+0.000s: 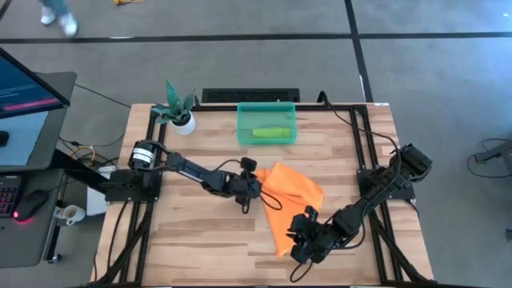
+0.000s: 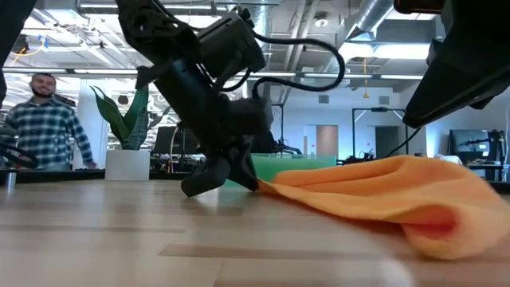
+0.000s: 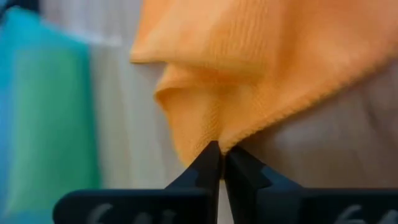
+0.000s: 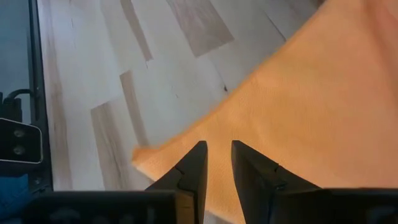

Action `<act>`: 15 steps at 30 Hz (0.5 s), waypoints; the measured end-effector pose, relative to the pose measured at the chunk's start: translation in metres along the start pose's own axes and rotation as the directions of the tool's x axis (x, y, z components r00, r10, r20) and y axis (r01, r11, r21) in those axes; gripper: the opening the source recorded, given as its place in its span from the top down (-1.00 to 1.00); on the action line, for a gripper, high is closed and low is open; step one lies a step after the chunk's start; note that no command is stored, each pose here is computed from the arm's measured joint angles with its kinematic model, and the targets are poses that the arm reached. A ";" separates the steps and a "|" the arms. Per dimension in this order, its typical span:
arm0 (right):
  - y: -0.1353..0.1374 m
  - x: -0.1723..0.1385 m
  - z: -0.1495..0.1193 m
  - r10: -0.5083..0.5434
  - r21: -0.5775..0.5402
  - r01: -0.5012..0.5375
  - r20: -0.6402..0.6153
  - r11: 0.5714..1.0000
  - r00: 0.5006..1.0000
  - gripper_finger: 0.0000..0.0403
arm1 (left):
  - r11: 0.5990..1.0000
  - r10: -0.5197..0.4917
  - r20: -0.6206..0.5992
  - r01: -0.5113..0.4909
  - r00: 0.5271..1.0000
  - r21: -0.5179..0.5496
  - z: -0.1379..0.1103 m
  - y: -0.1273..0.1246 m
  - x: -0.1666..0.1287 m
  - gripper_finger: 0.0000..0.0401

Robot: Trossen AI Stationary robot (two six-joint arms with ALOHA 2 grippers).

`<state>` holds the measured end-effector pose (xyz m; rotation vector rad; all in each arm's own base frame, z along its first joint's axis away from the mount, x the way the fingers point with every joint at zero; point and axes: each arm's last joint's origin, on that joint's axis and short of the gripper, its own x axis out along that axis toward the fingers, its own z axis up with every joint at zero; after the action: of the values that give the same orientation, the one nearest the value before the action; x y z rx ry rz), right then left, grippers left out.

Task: Roll towel into tight, uniform cylinder
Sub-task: Roll the orange microfiber towel

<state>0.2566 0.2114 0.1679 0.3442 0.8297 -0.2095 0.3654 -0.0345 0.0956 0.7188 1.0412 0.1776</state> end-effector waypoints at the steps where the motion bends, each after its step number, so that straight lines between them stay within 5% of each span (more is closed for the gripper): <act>1: 0.000 0.000 0.000 0.000 -0.001 0.000 0.000 1.000 1.000 0.53 | 0.999 0.031 -0.021 -0.031 0.999 -0.007 0.000 -0.003 -0.003 0.96; 6: -0.001 0.000 0.000 -0.005 -0.012 0.005 -0.003 1.000 1.000 0.53 | 0.989 0.141 -0.096 -0.145 0.985 -0.037 -0.001 -0.020 -0.023 0.99; 15: -0.001 0.000 0.000 -0.007 -0.082 0.007 0.000 0.997 1.000 0.53 | 0.945 0.050 -0.129 -0.089 0.990 -0.315 -0.006 -0.030 -0.074 1.00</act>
<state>0.2563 0.2109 0.1677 0.2645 0.8374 -0.1811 0.3168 -0.0890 0.1288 0.4529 1.0691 0.4460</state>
